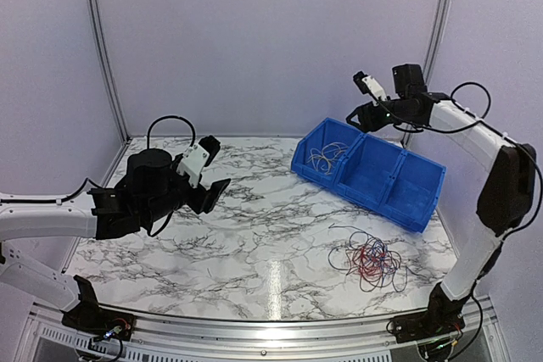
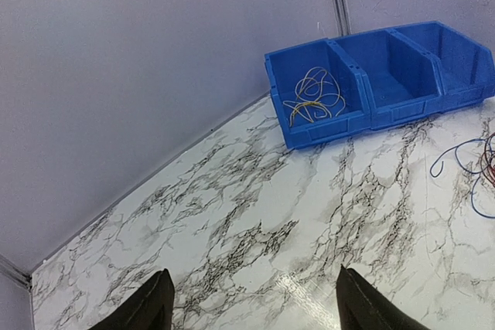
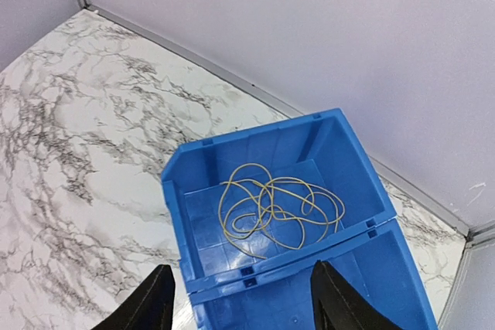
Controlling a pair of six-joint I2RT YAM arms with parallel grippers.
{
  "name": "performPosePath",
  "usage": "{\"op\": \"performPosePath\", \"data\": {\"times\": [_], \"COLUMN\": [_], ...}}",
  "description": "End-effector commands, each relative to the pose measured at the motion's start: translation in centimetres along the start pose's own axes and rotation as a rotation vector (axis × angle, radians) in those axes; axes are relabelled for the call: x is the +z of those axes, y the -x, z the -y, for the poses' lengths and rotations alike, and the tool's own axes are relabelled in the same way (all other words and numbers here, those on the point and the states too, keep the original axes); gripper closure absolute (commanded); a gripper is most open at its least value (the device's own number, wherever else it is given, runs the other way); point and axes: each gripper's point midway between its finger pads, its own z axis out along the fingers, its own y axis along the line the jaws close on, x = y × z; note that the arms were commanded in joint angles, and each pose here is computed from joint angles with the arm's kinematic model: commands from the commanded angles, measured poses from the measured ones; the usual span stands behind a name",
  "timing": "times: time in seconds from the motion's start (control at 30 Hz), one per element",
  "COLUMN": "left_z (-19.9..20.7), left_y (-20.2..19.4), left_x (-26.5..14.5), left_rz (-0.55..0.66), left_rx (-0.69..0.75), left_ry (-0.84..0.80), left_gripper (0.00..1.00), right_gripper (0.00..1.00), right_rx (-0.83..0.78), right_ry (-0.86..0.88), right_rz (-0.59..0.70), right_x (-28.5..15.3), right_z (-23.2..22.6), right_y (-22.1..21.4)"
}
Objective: Untangle the cables
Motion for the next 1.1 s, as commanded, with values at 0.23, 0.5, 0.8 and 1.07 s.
{"op": "performPosePath", "data": {"times": [0.23,0.5,0.8,1.07], "left_z": [0.2,2.1,8.3,12.7], "left_y": [0.8,0.3,-0.6,-2.9], "left_x": [-0.6,0.3,3.0,3.9], "left_rz": [0.021,-0.015,-0.172,-0.16], "left_rx": [0.002,-0.073,-0.432,-0.405], "left_ry": [-0.024,-0.113,-0.206,-0.119], "left_gripper": [0.23,0.24,0.32,0.4], "right_gripper": [0.44,0.48,0.49,0.48], "right_rx": [-0.203,-0.302,-0.343,-0.372], "right_ry": [0.233,0.295,0.297,0.402], "right_rz": [0.029,-0.091,-0.188,-0.232], "right_x": [-7.0,-9.7,-8.5,-3.0], "right_z": [-8.5,-11.5,-13.3,-15.8], "right_y": [-6.6,-13.8,-18.9,-18.5]}}
